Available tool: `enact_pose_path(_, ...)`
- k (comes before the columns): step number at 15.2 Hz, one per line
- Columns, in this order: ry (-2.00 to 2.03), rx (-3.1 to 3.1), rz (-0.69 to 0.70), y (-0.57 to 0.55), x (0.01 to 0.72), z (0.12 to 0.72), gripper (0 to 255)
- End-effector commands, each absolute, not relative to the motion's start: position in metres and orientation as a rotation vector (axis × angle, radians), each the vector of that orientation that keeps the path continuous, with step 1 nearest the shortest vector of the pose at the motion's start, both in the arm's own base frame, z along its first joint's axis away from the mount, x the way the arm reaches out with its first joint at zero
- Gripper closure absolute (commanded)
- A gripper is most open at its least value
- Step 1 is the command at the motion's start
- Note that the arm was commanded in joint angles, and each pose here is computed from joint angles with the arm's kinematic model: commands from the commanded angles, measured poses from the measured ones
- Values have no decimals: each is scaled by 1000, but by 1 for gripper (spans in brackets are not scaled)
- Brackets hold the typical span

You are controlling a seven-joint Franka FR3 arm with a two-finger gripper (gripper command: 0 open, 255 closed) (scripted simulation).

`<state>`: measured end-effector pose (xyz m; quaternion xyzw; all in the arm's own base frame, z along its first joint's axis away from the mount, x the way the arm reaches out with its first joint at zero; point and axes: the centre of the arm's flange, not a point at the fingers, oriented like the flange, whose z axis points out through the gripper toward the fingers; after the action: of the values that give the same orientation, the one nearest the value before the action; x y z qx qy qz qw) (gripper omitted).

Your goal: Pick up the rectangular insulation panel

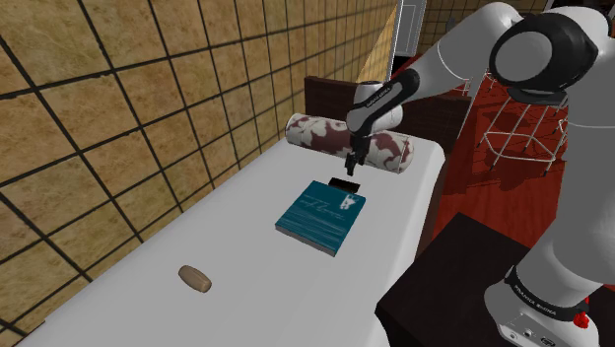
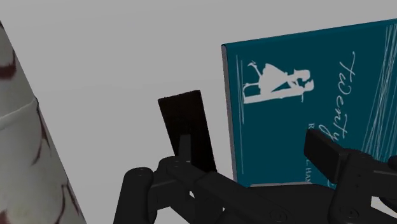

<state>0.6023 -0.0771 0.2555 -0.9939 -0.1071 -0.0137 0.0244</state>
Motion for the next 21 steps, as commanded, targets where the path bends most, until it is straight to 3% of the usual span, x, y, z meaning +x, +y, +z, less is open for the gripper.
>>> enact_pose_path(1, -341, -3075, -40, -81, 618, 235, 0)
enact_pose_path(8, -375, -3078, -29, -98, 675, 164, 0)
enact_pose_path(18, -377, -3078, -28, -99, 679, 120, 0)
enact_pose_path(19, -377, -3078, -28, -99, 678, 120, 255)
enact_pose_path(21, -377, -3078, -28, -99, 678, 120, 255)
